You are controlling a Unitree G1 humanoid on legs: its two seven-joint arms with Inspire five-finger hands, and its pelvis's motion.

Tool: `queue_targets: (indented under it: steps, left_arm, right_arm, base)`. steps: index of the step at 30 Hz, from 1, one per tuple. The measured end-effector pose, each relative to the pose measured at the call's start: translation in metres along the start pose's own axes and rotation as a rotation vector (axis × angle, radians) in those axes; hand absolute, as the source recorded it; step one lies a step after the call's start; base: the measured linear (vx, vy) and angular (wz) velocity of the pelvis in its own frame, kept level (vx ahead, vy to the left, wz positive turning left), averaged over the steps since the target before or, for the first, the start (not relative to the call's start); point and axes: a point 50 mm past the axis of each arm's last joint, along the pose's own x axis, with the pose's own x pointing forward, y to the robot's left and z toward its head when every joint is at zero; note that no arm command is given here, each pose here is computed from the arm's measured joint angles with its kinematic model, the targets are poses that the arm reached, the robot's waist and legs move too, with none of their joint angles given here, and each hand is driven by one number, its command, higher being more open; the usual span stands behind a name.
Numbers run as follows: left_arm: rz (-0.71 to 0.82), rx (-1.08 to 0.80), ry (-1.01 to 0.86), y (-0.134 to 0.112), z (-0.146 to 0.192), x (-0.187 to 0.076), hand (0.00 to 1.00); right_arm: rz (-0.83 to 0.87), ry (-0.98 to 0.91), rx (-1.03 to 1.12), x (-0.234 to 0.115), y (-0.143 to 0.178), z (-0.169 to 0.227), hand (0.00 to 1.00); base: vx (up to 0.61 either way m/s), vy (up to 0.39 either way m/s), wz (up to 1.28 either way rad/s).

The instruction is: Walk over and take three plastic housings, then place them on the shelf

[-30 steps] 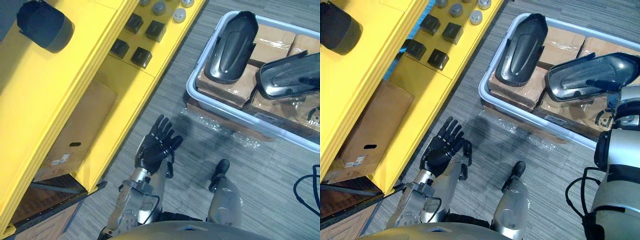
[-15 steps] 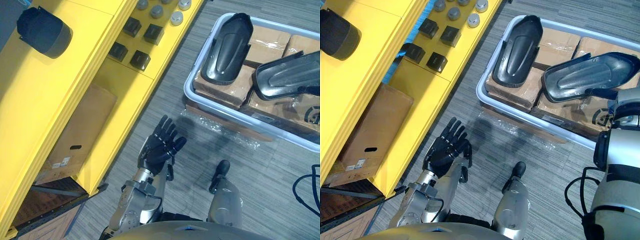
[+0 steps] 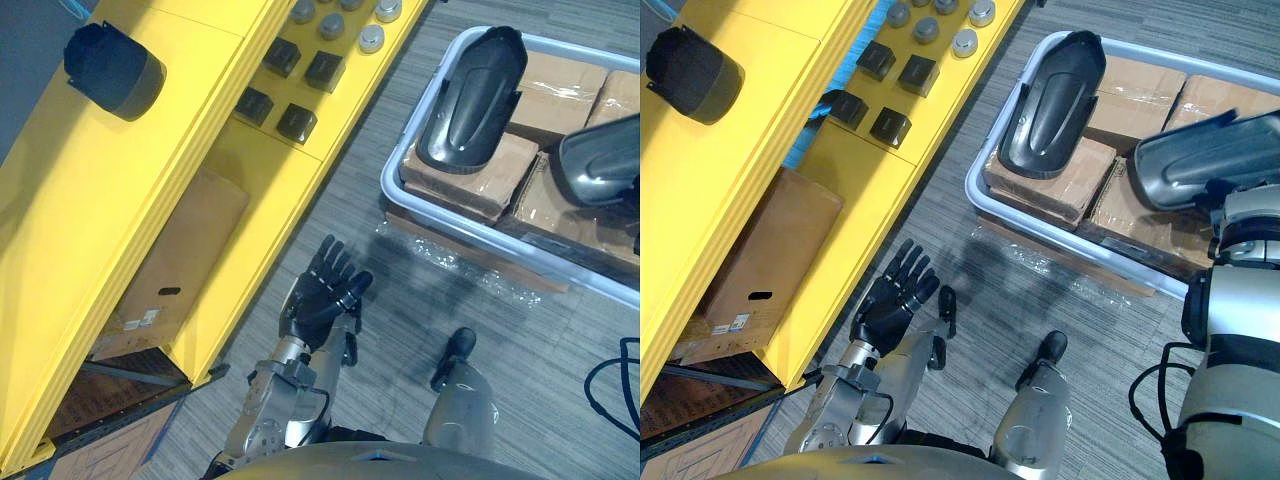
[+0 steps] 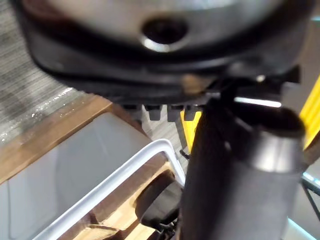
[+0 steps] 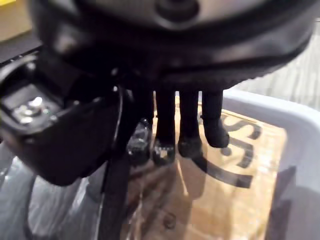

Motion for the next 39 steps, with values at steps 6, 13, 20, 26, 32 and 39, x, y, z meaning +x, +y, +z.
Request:
queue_targets:
  steps: [6,13,20,26,32,39]
  left_arm:
    - [-0.003,0.0,-0.003,0.0,0.001,0.0,1.0]
    - [-0.003,0.014,-0.045,0.006,0.01,0.0,1.0]
    - [-0.058,0.044,-0.164,-0.002,0.034,-0.006,1.0]
    - [-0.122,0.21,-0.258,-0.012,0.068,-0.007,1.0]
    - [-0.238,0.396,-0.321,-0.032,0.1,0.002,1.0]
    - [-0.299,0.555,-0.166,-0.038,0.107,0.025,1.0]
  right_arm:
    - [-0.026,-0.16,-0.037,-0.001,0.001,0.014,0.0]
    - [-0.075,-0.315,-0.103,-0.003,0.006,0.022,0.0]
    - [-0.209,-0.536,-0.122,-0.022,0.003,0.051,0.0]
    - [-0.31,-0.8,-0.162,-0.056,0.003,0.068,0.0]
    - [-0.236,-0.896,-0.204,-0.072,0.037,0.06,0.0]
    - [-0.141,-0.916,-0.282,-0.074,0.077,0.044,0.0]
  base:
    - [0.01,-0.017,0.05]
    - [0.0,-0.014,0.01]
    - [0.01,-0.012,-0.04]
    - [0.05,-0.023,-0.08]
    - [0.02,-0.01,-0.11]
    - [0.02,0.017,-0.11]
